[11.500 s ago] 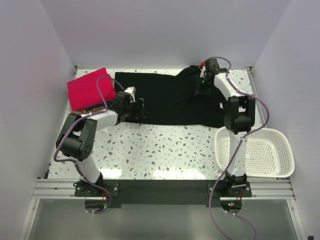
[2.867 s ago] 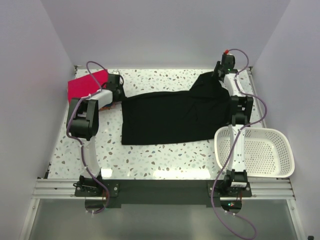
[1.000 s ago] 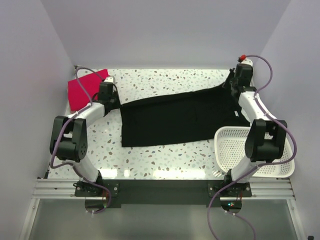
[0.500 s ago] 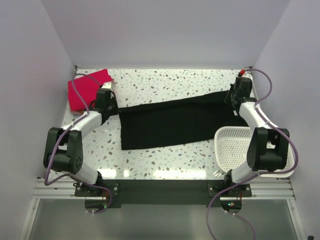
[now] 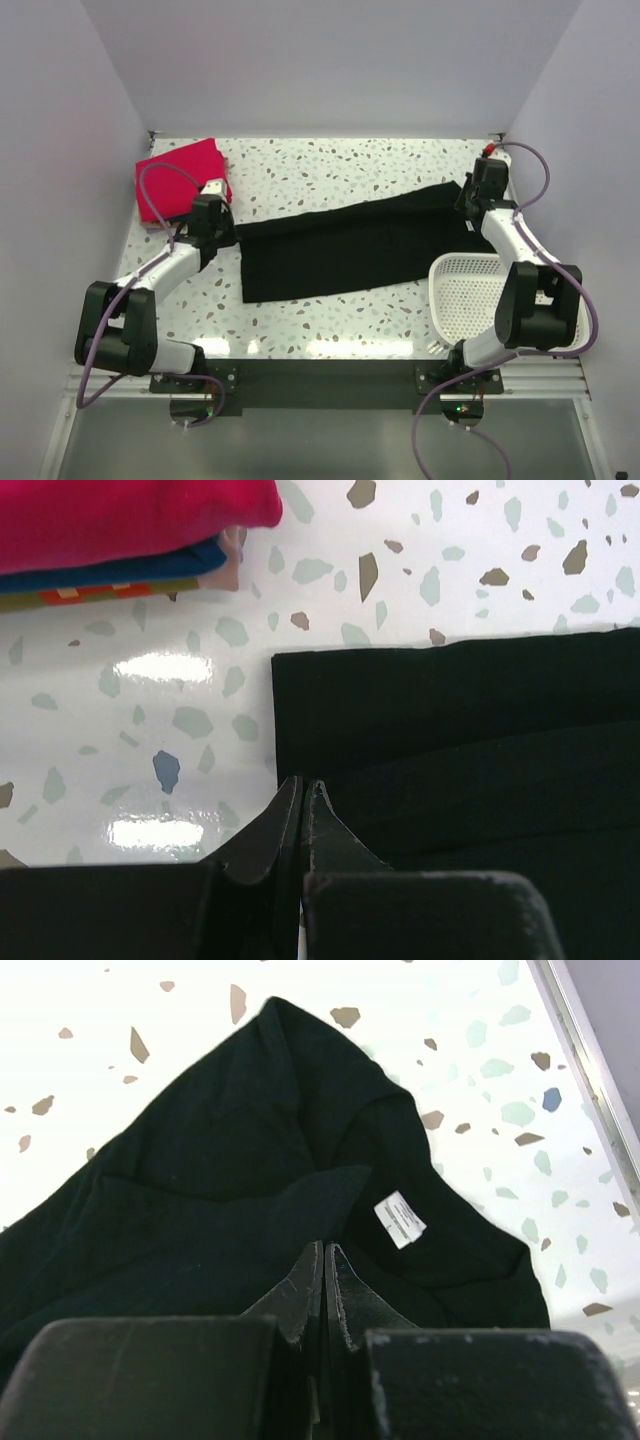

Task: Fold and stack the t-shirts
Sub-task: Fold the tshirt

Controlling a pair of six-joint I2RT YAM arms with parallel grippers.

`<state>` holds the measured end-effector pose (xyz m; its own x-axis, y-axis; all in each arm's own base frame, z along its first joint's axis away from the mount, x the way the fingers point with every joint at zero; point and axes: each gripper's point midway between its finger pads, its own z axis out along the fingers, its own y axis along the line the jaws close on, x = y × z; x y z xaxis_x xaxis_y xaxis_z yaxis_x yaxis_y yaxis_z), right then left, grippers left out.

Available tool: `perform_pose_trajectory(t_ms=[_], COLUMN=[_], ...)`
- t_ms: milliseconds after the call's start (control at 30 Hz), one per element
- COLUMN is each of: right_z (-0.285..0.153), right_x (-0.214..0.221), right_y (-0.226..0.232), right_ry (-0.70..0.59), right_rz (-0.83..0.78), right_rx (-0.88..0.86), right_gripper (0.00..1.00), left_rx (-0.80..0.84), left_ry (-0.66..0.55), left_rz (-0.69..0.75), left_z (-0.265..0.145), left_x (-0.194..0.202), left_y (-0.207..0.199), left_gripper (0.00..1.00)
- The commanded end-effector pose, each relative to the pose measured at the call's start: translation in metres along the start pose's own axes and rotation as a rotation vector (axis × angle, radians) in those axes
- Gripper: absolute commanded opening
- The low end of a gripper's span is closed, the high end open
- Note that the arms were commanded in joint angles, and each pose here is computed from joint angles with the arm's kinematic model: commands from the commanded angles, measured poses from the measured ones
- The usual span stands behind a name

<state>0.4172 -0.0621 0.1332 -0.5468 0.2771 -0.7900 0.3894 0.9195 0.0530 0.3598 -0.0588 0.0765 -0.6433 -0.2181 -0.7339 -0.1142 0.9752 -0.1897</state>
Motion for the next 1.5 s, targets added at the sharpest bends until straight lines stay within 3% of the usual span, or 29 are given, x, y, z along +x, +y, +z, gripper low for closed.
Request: perform_pose_trajectory(t_ms=[0, 167, 200, 300, 333, 400, 433, 600, 900, 1133, 1467], right_z=[-0.004, -0.005, -0.006, -0.007, -0.008, -0.009, -0.009, -0.009, 0.022, 0.05, 0.074], right_x=[-0.001, 0.021, 0.022, 0.025, 0.025, 0.018, 0.014, -0.015, -0.013, -0.001, 0.021], right_y=[-0.016, -0.032, -0.038, -0.049, -0.051, -0.052, -0.049, -0.013, 0.07, 0.112, 0.145], right_ry=[-0.014, 0.026, 0.023, 0.031, 0.038, 0.032, 0.029, -0.047, 0.057, 0.14, 0.206], right_rz=[-0.012, -0.017, -0.014, -0.018, -0.025, -0.024, -0.02, 0.007, -0.008, -0.022, -0.115], right_rx=[0.061, 0.142, 0.168, 0.231, 0.244, 0.255, 0.245, 0.056, -0.299, -0.407, -0.409], right_gripper=[0.0, 0.0, 0.0, 0.0, 0.06, 0.3, 0.44, 0.49, 0.4, 0.4, 0.43], left_rx=[-0.015, -0.008, -0.016, -0.083, -0.112, -0.14, -0.15, -0.094, 0.037, 0.125, 0.122], left_ry=[-0.039, -0.002, 0.003, 0.031, 0.027, 0.029, 0.021, -0.04, -0.042, 0.005, 0.102], left_rz=[-0.016, -0.014, -0.022, -0.046, -0.047, -0.059, -0.063, -0.071, -0.015, -0.03, -0.047], left_z=[-0.005, -0.013, -0.015, -0.025, -0.028, -0.035, -0.037, -0.035, 0.007, 0.044, 0.08], left_x=[-0.003, 0.016, 0.018, 0.028, 0.027, 0.027, 0.024, -0.005, -0.045, -0.036, 0.004], left_y=[0.002, -0.002, -0.001, 0.011, 0.016, 0.021, 0.023, 0.005, -0.066, -0.096, -0.094], left_gripper=[0.0, 0.03, 0.09, 0.5, 0.55, 0.7, 0.73, 0.75, 0.8, 0.81, 0.81])
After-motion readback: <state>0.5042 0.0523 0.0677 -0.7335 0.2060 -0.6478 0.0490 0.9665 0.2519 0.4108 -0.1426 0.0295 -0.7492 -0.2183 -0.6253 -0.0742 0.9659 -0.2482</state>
